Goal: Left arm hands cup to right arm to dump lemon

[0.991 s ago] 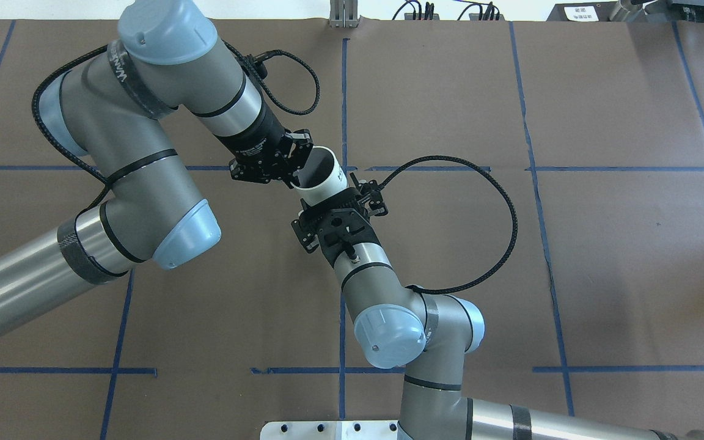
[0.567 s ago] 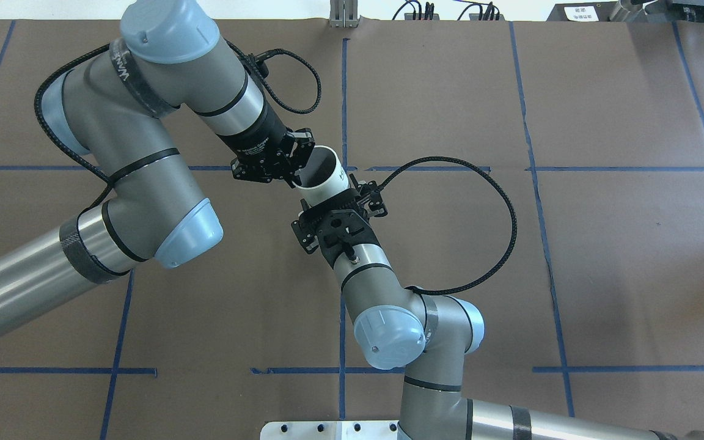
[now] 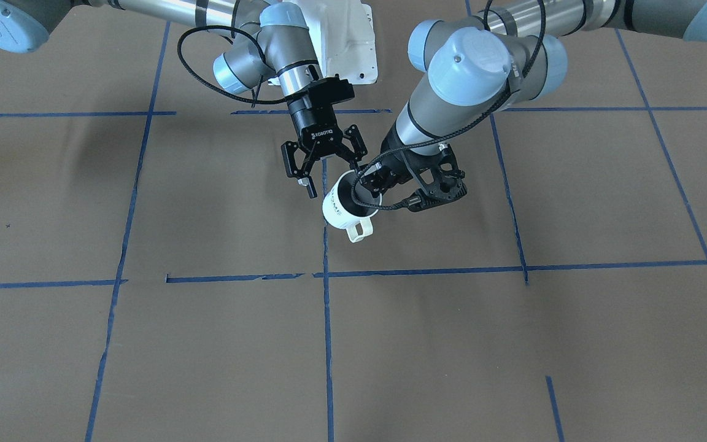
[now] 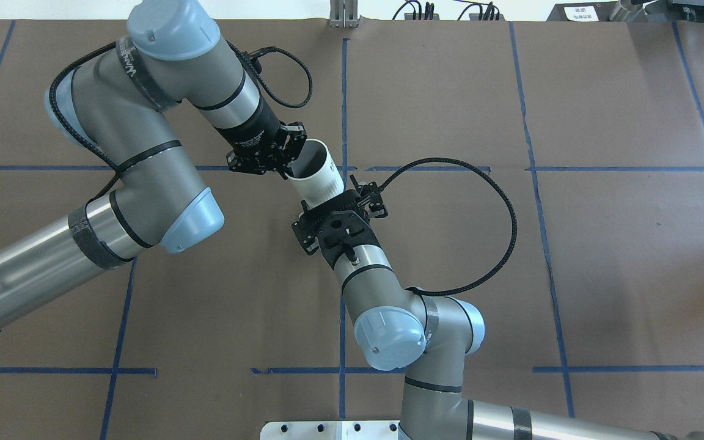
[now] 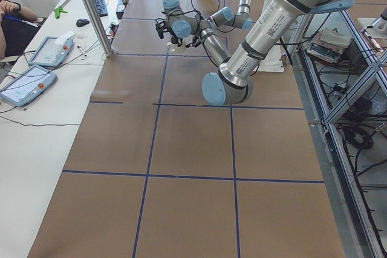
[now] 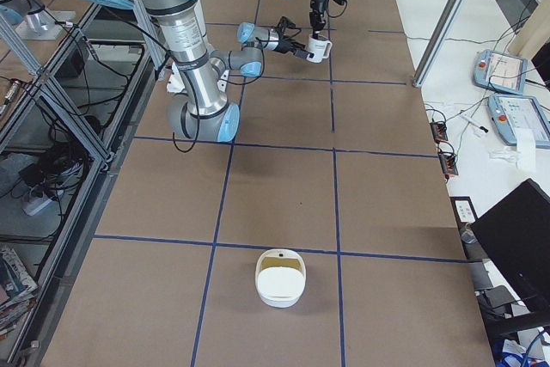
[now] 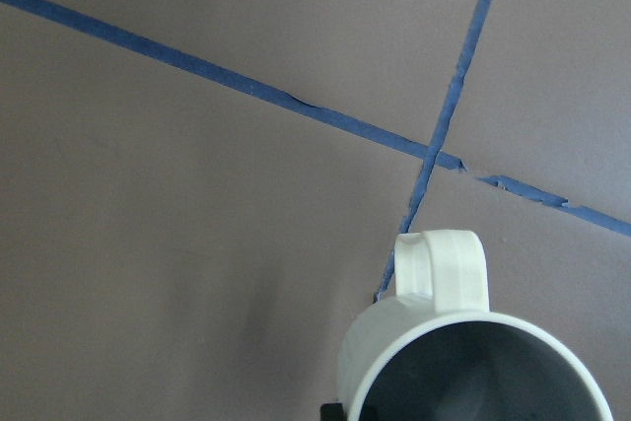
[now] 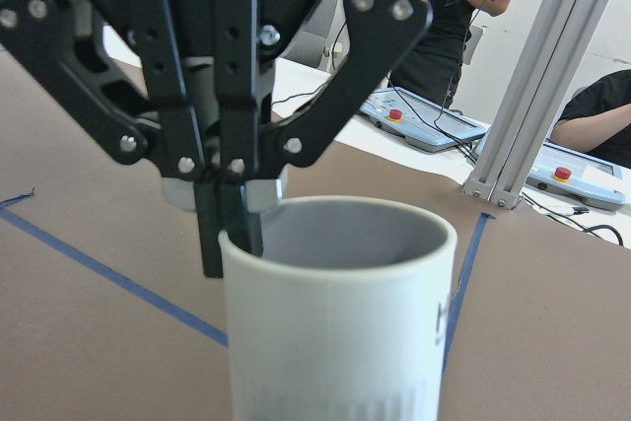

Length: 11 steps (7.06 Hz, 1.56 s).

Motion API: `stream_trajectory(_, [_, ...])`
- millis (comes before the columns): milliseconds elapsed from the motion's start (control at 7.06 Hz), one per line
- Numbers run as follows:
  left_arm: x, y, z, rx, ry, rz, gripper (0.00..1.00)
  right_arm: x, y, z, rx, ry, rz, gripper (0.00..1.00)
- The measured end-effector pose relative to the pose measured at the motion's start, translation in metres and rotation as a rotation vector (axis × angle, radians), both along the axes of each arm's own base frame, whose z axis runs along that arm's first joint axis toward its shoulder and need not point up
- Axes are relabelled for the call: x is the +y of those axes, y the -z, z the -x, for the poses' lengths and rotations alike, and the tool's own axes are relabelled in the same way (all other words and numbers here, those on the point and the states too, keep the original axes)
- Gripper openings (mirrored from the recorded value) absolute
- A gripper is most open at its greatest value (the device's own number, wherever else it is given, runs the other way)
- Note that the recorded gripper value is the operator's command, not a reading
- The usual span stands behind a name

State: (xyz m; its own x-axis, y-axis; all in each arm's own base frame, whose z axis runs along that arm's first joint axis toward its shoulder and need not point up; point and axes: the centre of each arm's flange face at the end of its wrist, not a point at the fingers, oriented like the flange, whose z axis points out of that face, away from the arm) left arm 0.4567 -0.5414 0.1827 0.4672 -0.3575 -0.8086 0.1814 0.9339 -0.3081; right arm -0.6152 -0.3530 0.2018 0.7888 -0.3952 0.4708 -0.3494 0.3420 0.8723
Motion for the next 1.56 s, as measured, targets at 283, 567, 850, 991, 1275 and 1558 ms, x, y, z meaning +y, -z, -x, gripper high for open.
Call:
stream_trajectory(283, [-0.053, -0.036, 0.043, -0.045, 0.082, -0.019, 0.00, 0.004, 0.003, -0.001, -0.028, 0.009, -0.005, 1.00])
stream_trajectory(567, [-0.086, -0.107, 0.113, -0.129, 0.050, -0.104, 0.00, 0.006, 0.006, -0.010, -0.051, 0.010, -0.012, 1.00])
stream_trajectory(850, [-0.088, -0.153, 0.194, -0.197, -0.037, -0.198, 0.00, -0.007, 0.013, -0.028, -0.074, 0.027, -0.008, 1.00])
stream_trajectory(991, [-0.074, -0.162, 0.227, -0.224, -0.079, -0.238, 0.00, -0.023, 0.010, -0.037, -0.076, 0.055, 0.006, 1.00])
stream_trajectory(1275, [-0.038, -0.174, 0.266, -0.253, -0.138, -0.287, 0.00, -0.065, -0.009, -0.058, -0.038, 0.109, 0.077, 1.00])
stream_trajectory(1558, [-0.008, -0.187, 0.283, -0.259, -0.162, -0.306, 0.00, -0.123, -0.012, -0.108, 0.041, 0.208, 0.227, 1.00])
